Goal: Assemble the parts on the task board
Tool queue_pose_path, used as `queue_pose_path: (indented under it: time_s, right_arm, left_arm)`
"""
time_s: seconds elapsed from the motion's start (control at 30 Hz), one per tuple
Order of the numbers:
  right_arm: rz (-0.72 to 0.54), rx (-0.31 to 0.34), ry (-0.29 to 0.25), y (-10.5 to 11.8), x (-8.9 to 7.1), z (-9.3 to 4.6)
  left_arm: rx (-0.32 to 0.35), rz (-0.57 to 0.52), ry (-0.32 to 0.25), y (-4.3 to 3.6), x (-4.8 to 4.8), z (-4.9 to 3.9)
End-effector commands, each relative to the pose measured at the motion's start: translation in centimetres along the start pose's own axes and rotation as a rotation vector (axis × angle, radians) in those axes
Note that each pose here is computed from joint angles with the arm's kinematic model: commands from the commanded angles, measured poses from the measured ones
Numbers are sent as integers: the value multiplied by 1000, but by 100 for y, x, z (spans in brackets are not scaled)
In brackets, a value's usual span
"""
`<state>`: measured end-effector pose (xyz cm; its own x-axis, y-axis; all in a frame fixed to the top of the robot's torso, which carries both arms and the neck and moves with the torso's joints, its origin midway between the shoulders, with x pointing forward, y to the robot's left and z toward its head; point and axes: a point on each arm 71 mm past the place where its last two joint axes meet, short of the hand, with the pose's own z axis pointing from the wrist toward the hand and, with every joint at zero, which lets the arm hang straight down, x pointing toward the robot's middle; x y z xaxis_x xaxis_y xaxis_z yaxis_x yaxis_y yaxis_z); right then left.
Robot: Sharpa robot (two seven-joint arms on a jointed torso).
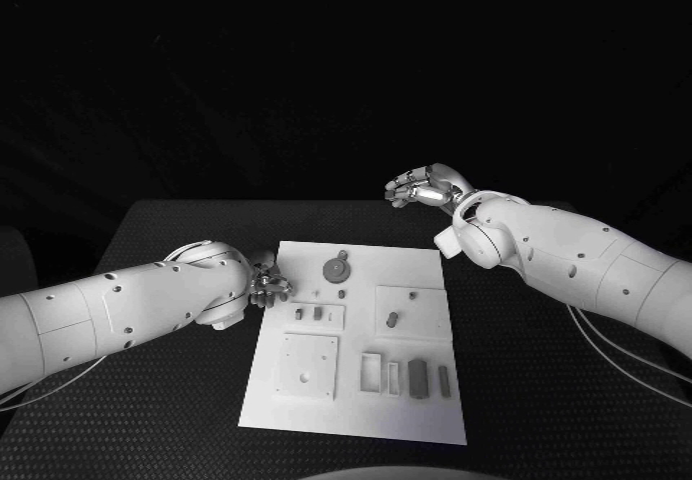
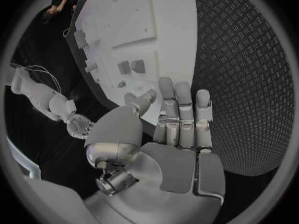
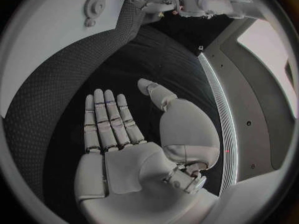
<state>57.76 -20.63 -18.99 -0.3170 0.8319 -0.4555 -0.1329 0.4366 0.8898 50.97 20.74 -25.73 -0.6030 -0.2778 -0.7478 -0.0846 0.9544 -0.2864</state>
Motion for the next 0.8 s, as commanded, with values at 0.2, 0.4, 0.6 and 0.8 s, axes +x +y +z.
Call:
queue_pose_path:
  time_s: [0.2,0.4,0.6,0.8]
  right_arm:
    - [4,-5,9,-9,-10,-18]
    - [2,-2,5,-22,-31,-29]
    - [4,3,7,-53,-16,-39]
    - [6,9,10,-84,3,-48]
  left_arm:
    - [62,-187,-36,62,-12,-115]
    - [87,-217,-34,118,7,-209]
    - [103,-205,5,108,72,-266]
    - [109,-155,49,78,128,-285]
